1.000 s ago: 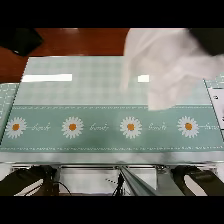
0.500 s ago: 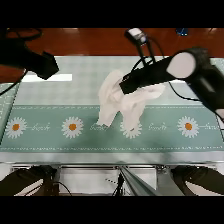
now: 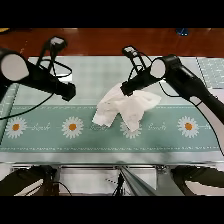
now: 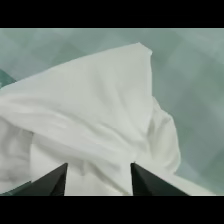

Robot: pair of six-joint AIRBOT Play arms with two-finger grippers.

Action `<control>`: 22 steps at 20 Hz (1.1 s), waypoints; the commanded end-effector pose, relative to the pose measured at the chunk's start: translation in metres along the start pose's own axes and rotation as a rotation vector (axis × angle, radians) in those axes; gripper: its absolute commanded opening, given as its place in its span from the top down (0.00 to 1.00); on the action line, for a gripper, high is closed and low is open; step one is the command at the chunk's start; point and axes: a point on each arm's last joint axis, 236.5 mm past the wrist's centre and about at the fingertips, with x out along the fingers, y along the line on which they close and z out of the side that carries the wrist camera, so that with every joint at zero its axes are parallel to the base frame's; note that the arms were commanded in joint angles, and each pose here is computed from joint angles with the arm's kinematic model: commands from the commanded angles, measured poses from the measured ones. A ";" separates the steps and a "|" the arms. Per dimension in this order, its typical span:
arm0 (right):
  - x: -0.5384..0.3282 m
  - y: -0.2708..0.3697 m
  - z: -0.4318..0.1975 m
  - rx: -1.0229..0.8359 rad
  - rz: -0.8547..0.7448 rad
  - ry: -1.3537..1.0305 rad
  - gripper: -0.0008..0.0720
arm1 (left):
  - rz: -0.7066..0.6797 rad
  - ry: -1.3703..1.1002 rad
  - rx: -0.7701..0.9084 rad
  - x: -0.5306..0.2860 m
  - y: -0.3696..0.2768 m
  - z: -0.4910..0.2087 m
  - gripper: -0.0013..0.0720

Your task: Fold the shirts.

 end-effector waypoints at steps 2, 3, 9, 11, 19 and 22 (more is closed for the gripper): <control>-0.045 -0.075 -0.017 0.041 -0.175 0.033 0.24 | -0.102 0.032 -0.048 0.046 -0.024 -0.023 0.01; -0.063 -0.101 -0.027 0.075 -0.226 0.047 0.24 | -0.135 0.044 -0.068 0.055 -0.032 -0.029 0.01; -0.126 -0.199 -0.088 0.429 -0.183 0.048 0.25 | -0.480 0.120 -0.229 0.103 -0.078 -0.056 0.01; -0.138 -0.217 -0.098 0.555 -0.112 -0.013 0.25 | -0.577 0.119 -0.287 0.115 -0.081 -0.052 0.01; -0.147 -0.242 -0.131 0.718 -0.022 -0.067 0.25 | -0.709 0.181 -0.360 0.169 -0.108 -0.055 0.02; -0.144 -0.241 -0.133 0.722 -0.019 -0.061 0.25 | -0.760 0.184 -0.399 0.175 -0.119 -0.051 0.72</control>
